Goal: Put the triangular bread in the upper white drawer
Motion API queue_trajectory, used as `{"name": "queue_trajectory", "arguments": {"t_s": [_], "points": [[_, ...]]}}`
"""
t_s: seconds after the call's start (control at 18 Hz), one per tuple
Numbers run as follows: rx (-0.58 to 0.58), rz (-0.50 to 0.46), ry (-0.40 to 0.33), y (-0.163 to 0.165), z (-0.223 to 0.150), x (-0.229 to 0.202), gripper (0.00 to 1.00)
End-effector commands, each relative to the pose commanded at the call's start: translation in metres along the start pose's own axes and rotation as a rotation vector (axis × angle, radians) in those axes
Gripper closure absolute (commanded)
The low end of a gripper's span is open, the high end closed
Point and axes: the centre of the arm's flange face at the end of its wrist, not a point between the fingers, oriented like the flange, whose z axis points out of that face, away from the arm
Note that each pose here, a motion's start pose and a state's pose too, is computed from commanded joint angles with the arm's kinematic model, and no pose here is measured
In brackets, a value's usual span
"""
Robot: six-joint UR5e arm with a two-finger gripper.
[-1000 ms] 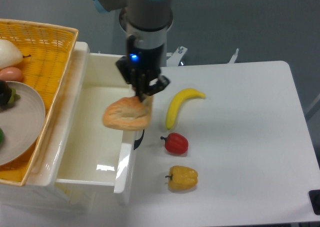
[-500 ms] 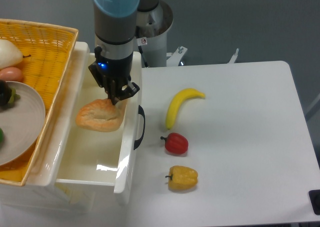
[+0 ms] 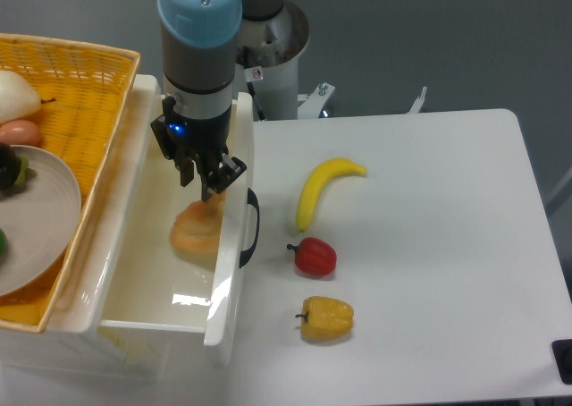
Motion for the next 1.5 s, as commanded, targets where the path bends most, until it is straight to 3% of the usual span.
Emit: {"name": "queue_trajectory", "arguments": {"t_s": [0.17, 0.56, 1.0, 1.33, 1.5], "points": [[0.024, -0.004, -0.035, -0.001, -0.003, -0.009, 0.0], [-0.017, -0.083, -0.078, 0.033, -0.007, -0.048, 0.0], [-0.029, -0.242, -0.105, 0.102, -0.016, -0.126, 0.0], [-0.072, -0.215, -0.075, 0.159, 0.01, -0.189, 0.0], [-0.172, -0.199, -0.053, 0.182, 0.042, -0.207, 0.0]]}}
